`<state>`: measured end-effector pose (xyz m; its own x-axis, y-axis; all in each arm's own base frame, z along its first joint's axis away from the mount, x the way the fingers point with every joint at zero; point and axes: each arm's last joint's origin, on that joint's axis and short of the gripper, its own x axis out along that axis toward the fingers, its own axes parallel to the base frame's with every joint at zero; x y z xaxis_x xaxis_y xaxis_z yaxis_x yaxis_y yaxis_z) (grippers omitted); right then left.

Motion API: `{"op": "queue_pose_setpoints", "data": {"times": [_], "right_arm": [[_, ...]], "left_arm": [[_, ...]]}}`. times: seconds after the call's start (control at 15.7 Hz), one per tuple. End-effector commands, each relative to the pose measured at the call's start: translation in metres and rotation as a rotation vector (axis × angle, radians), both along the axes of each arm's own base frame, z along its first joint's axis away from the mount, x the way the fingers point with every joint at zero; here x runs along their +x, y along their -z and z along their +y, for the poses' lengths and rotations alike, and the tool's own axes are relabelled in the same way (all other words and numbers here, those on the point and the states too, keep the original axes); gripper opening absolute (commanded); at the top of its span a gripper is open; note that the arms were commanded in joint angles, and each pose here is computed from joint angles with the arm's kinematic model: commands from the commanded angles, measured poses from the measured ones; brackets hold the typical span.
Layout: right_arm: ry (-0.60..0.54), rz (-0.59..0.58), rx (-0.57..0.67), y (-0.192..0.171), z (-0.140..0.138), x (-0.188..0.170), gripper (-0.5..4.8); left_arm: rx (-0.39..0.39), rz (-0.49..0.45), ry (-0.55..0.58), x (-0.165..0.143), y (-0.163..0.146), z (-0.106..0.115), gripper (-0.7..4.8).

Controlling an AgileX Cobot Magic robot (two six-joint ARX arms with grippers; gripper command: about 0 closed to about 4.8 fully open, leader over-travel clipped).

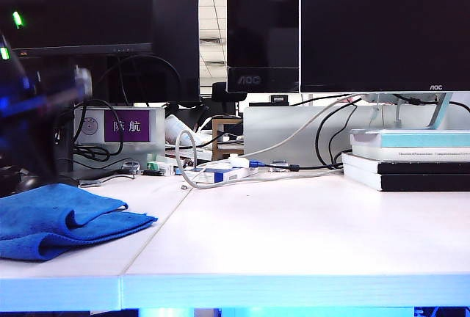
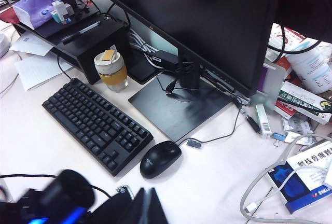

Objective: Wipe the table from right to left using the rag.

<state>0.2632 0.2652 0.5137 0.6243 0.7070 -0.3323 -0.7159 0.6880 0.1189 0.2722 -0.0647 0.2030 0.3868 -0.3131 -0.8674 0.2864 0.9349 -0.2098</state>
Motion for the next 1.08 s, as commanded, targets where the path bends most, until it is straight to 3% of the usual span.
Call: {"op": "queue_pose_setpoints", "data": {"times": [0.06,0.7,0.89,1.08], "right_arm": [[0.001,-0.019,0.01,-0.006,-0.004,-0.005,-0.06],[0.001,-0.011,0.001,-0.005,-0.004,-0.005,-0.06],[0.001,-0.011,0.001,-0.005,-0.004,-0.005,-0.06],[-0.001,-0.014,-0.003,-0.005,-0.004,-0.005,-0.06]], "left_arm": [[0.061,0.037,-0.023,0.005,0.013,0.0,-0.06],[0.301,0.169,-0.133,-0.003,0.024,0.021,-0.06],[0.318,0.198,-0.204,-0.003,0.025,0.04,-0.06],[0.291,0.21,-0.209,-0.004,0.024,0.044,-0.06]]}}
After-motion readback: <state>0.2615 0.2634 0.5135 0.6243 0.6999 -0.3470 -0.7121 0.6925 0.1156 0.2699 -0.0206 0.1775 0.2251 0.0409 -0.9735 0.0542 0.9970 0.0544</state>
